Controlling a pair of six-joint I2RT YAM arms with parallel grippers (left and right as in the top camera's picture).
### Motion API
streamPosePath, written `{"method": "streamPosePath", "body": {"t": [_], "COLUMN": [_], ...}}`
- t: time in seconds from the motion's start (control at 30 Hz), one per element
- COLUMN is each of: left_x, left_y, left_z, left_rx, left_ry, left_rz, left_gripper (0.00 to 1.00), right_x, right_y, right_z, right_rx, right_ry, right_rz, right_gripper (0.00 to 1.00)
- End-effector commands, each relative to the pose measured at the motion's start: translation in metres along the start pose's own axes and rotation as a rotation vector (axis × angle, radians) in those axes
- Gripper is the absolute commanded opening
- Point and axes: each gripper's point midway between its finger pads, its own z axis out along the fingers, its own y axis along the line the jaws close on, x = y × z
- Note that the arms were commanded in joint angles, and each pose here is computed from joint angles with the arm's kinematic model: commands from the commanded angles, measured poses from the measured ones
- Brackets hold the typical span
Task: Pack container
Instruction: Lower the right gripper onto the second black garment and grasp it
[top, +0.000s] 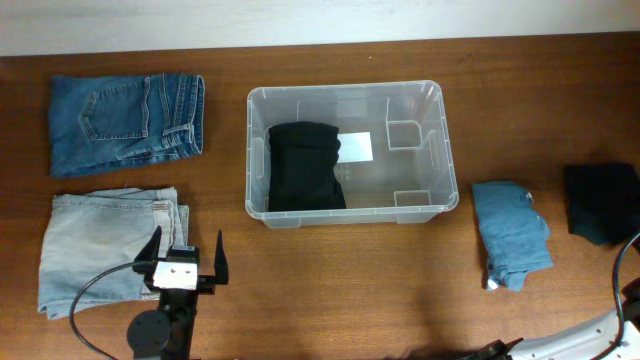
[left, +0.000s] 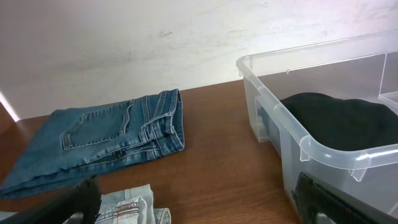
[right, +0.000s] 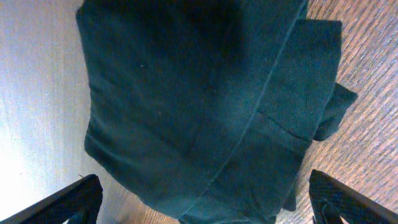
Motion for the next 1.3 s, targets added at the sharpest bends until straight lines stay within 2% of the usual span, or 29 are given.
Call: {"method": "streamPosePath", "body": {"t": [0.0, 0.6, 1.27], "left_x": [0.002, 0.002, 0.002], "left_y": [0.001, 0.001, 0.001], "left_z": [0.0, 0.0, 0.0], "left_rx": [-0.009, -0.008, -0.008], "left_ry": [0.0, 0.0, 0.0], "left_rz": [0.013, 0.013, 0.013], "left_gripper": [0.99, 0.99, 1.0], "right_x": [0.004, 0.01, 0.025], "right_y": [-0.007, -0.027, -0.002], "right_z": [0.005, 0.027, 0.058], "right_rx": [0.004, 0.047, 0.117], "right_ry": [0.017, 0.055, 0.091], "right_rz": [0.005, 0.006, -0.089], "right_gripper": [0.98, 0.98, 0.98]}}
